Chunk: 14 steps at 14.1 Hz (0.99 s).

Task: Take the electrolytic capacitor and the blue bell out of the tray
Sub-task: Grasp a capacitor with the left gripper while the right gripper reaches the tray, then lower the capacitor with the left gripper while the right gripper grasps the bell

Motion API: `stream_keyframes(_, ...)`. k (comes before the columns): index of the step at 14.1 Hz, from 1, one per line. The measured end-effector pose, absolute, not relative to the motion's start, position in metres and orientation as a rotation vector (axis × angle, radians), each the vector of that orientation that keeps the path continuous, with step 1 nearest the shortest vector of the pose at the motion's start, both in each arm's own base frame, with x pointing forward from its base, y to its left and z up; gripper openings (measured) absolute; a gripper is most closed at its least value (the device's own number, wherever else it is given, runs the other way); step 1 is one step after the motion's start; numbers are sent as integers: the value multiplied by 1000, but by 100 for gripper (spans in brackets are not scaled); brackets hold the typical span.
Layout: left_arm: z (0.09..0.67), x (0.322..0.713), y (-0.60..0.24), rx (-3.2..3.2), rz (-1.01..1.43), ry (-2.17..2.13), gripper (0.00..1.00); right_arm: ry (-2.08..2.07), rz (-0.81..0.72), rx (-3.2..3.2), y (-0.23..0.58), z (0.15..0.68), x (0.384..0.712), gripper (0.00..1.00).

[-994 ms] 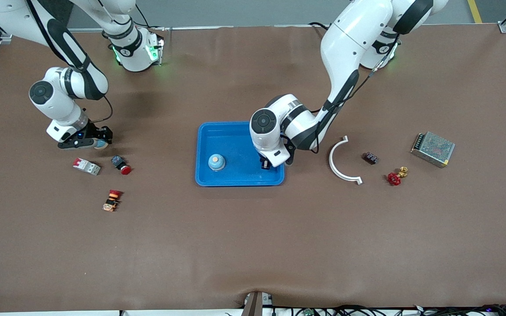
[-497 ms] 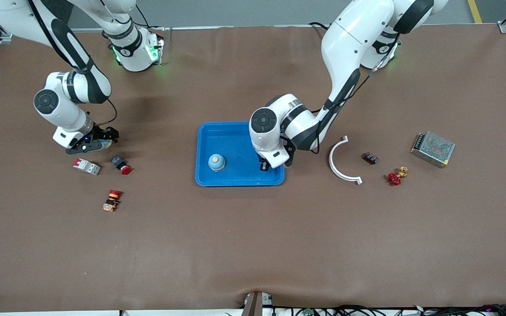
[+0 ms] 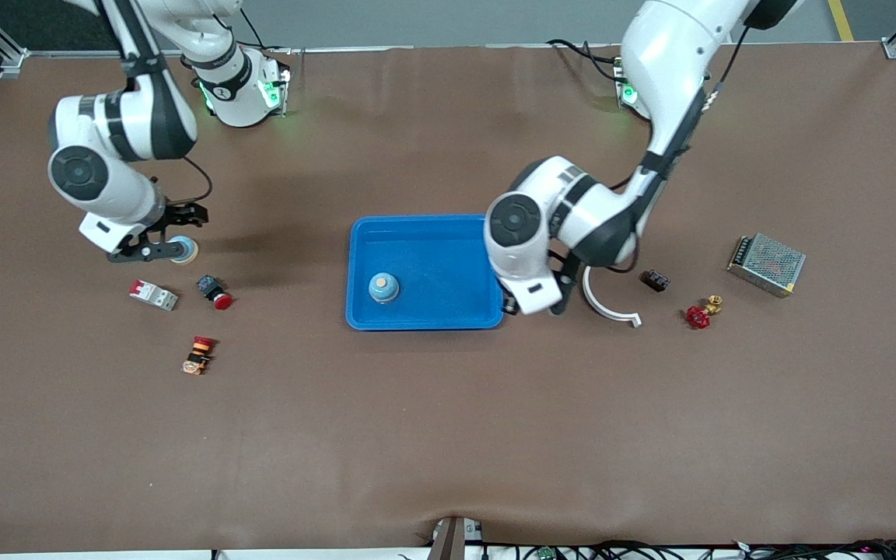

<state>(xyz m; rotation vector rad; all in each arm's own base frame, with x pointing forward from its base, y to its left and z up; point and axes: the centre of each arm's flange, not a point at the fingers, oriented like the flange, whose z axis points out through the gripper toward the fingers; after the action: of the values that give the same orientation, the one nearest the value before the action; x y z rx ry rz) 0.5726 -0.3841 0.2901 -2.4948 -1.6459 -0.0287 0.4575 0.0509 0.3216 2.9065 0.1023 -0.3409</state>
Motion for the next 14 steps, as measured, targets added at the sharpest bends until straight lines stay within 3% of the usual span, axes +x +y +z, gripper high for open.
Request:
stream_keyframes(4, 277, 616, -289, -2510, 41, -1566, 35, -242, -166, 2902, 174, 318, 442, 100)
stream_keyframes(9, 249, 644, -177, -2534, 110, -1500, 35, -623, -12, 2974, 248, 279, 439, 100)
stream_keyframes(14, 217, 652, -160, -2580, 88, -1529, 35, -837, 51, 2980, 289, 267, 471, 100)
